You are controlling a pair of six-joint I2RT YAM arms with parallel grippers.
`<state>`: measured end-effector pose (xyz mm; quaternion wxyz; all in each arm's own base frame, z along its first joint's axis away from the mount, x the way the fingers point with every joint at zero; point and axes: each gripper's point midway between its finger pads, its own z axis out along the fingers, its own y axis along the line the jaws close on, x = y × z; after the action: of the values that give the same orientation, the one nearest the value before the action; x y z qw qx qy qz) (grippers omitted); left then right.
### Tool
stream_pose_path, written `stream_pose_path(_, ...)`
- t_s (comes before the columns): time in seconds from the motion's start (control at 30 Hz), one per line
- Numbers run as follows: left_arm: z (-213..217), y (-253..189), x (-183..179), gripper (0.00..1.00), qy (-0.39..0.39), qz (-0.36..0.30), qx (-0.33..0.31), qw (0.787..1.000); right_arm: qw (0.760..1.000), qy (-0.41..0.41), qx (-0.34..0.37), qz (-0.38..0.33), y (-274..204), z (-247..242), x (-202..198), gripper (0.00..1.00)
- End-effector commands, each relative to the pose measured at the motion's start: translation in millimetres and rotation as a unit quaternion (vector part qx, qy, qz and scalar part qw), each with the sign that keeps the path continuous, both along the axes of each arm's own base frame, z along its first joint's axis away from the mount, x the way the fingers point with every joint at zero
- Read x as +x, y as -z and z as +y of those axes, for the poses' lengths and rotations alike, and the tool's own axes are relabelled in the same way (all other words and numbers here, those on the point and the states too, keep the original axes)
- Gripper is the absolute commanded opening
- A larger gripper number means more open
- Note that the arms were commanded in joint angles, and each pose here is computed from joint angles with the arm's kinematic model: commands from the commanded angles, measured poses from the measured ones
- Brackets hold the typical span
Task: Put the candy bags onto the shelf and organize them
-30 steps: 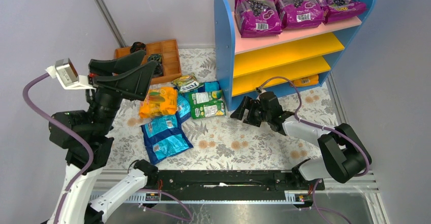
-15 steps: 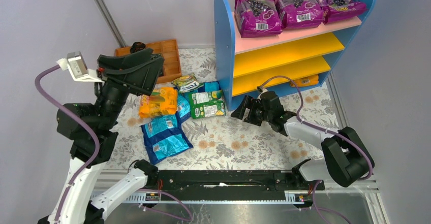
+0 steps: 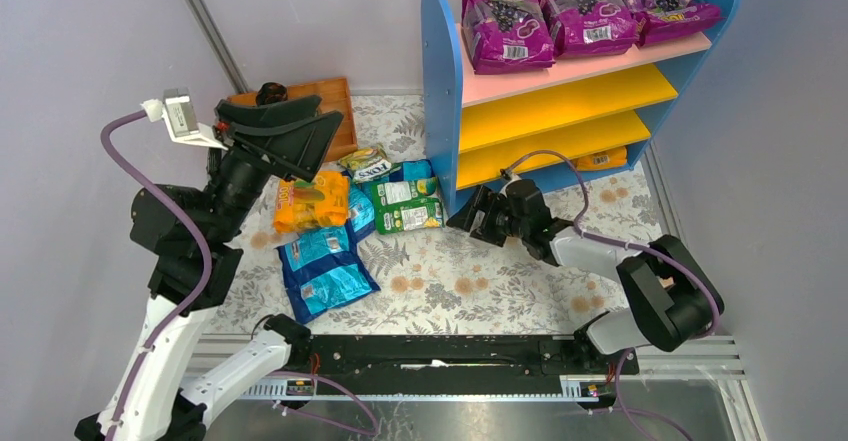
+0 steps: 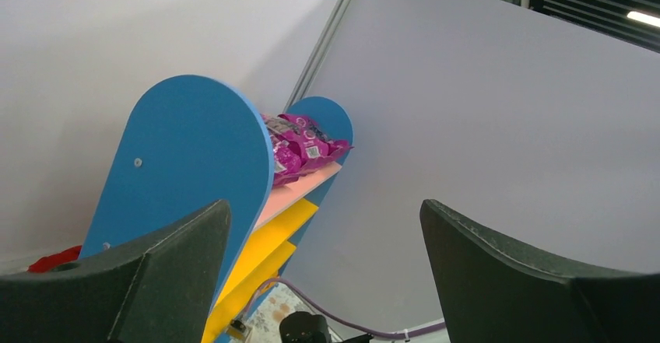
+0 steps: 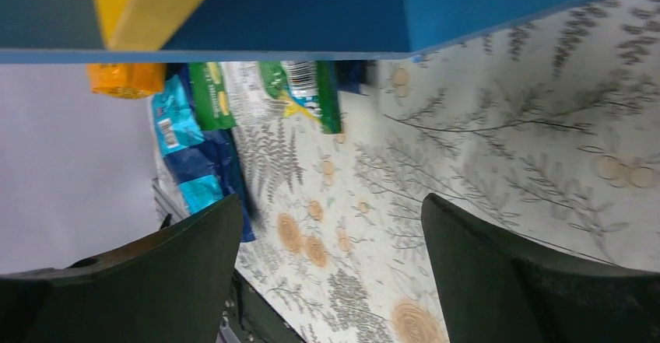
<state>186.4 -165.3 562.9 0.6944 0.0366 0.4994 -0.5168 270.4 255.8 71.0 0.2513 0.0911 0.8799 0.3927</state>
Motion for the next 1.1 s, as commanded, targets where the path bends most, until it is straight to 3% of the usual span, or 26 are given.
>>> stream_pose_path(0.0, 6, 20, 20, 0.96, -0.043, 0.031, 0.01, 0.999, 0.998, 0.012, 0.052, -0.031, -25, 24, 8, 0.91)
stream_pose_path(0.13, 1, 107, 80, 0.96, -0.109, 0.154, 0.084, 0.979, 0.994, 0.026, 0.102, -0.029, -28, 38, 5, 0.88)
stream_pose_path(0.27, -1, 222, 127, 0.95, -0.158, 0.269, 0.158, 0.937, 0.991, 0.036, 0.129, -0.03, -24, 52, 9, 0.8)
stream_pose_path(0.5, 9, 375, 165, 0.82, -0.231, 0.418, 0.231, 0.848, 0.989, 0.044, 0.136, -0.033, -11, 65, 25, 0.78)
stream_pose_path(0.6, 17, 418, 174, 0.78, -0.262, 0.439, 0.239, 0.826, 0.989, 0.052, 0.136, -0.037, -5, 67, 31, 0.75)
stream_pose_path(0.67, 16, 426, 177, 0.75, -0.268, 0.443, 0.235, 0.823, 0.988, 0.054, 0.139, -0.045, -5, 69, 35, 0.74)
stream_pose_path(0.8, 12, 414, 177, 0.75, -0.272, 0.385, 0.224, 0.853, 0.987, 0.051, 0.142, -0.051, -6, 76, 44, 0.73)
stream_pose_path(1.07, 27, 425, 179, 0.76, -0.308, 0.362, 0.228, 0.85, 0.986, 0.074, 0.141, -0.052, -2, 83, 63, 0.62)
